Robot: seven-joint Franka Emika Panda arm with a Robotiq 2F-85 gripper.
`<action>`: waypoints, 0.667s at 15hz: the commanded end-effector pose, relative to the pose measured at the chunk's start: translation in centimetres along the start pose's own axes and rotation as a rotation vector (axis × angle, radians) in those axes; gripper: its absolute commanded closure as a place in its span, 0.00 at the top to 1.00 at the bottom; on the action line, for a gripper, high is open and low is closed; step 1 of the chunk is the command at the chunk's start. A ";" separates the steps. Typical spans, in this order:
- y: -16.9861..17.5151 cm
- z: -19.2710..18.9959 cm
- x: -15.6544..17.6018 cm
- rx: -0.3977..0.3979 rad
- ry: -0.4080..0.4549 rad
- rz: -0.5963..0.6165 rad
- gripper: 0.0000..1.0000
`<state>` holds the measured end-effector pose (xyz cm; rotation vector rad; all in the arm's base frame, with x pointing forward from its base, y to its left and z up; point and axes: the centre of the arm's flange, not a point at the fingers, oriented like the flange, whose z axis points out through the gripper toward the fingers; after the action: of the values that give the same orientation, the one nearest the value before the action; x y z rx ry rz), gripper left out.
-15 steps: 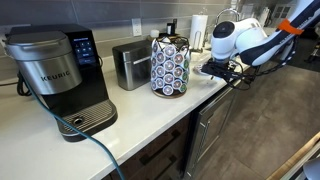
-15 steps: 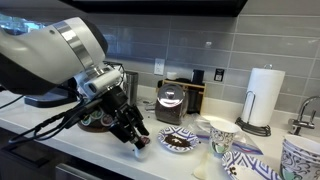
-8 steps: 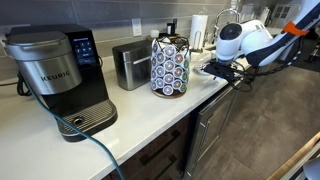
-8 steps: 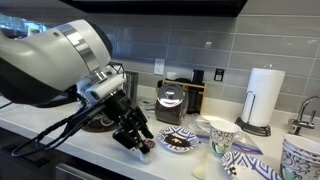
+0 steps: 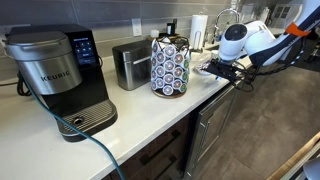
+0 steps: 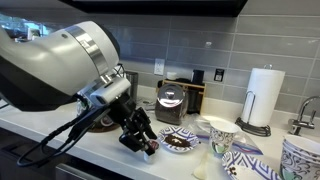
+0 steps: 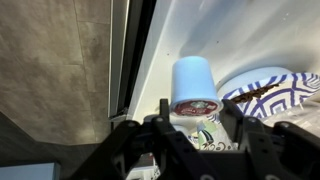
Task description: Remove the bottle from the bottle holder and put it on the table
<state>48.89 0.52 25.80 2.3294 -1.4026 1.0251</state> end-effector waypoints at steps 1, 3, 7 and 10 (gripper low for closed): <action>0.0 1.0 -0.6 0.034 -0.018 0.006 0.29; -0.1 1.1 -0.8 0.038 -0.024 0.000 0.29; -0.4 0.8 -0.6 0.049 -0.037 -0.007 0.93; -0.7 0.5 -0.3 0.050 -0.036 -0.005 1.00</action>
<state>49.43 0.95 25.48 2.3699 -1.3947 1.0232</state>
